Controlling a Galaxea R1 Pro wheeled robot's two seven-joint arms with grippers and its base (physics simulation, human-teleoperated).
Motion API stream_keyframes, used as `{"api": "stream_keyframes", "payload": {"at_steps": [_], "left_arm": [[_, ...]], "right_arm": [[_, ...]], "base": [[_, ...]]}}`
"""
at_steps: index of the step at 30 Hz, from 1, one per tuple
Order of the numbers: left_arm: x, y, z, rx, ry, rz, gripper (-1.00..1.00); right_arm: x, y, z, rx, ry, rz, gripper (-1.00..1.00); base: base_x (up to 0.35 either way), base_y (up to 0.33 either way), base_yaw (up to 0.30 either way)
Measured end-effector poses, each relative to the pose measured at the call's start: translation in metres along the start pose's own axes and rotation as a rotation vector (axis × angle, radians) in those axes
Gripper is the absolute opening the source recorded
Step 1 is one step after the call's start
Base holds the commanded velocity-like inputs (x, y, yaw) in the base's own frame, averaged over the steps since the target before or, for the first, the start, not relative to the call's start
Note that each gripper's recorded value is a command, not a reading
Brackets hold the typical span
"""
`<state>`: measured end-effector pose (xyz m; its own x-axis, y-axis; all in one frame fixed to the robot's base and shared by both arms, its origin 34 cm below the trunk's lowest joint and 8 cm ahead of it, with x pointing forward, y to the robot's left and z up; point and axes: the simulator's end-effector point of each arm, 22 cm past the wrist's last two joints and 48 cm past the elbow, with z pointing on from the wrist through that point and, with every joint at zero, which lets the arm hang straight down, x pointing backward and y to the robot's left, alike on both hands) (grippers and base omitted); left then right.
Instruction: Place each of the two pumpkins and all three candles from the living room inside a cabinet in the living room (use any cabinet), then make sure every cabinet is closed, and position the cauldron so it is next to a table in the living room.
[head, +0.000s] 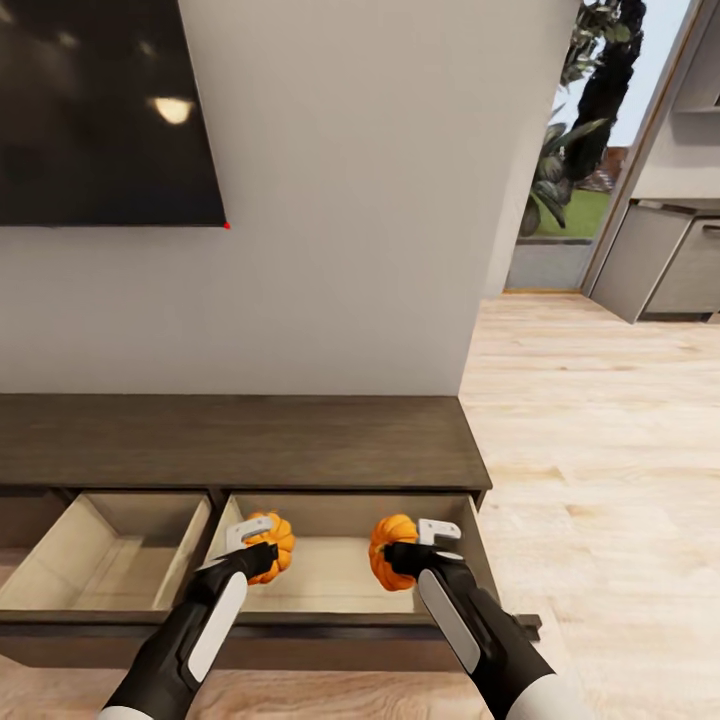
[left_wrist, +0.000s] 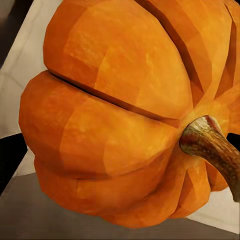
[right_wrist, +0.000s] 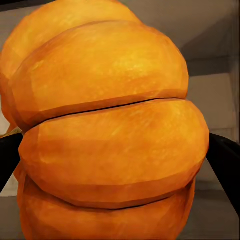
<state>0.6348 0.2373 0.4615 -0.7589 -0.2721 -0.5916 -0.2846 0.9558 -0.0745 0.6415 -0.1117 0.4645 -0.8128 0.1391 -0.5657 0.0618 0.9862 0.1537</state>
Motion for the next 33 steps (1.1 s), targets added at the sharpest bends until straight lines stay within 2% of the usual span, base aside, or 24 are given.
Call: {"api": "stream_keyframes", "payload": {"at_steps": [3,5,14,33], "left_arm": [[0.003,-0.002,0.003,-0.022,-0.016,0.001,-1.00],[0.006,-0.002,0.005,-0.025,-0.019,0.002,-1.00],[0.021,-0.001,0.018,-0.026,-0.020,-0.002,-1.00],[0.020,-0.003,0.017,-0.020,-0.021,0.000,-1.00]], "right_arm": [[0.004,-0.012,0.004,0.050,-0.002,0.001,-1.00],[0.007,-0.015,0.007,0.059,-0.004,0.006,-1.00],[0.021,-0.016,0.020,0.052,-0.005,0.009,-1.00],[0.021,-0.015,0.020,0.049,-0.004,0.006,-1.00]], "base": [[0.000,0.000,0.000],[0.000,0.000,0.000],[0.000,0.000,0.000],[0.040,0.007,0.000]]}}
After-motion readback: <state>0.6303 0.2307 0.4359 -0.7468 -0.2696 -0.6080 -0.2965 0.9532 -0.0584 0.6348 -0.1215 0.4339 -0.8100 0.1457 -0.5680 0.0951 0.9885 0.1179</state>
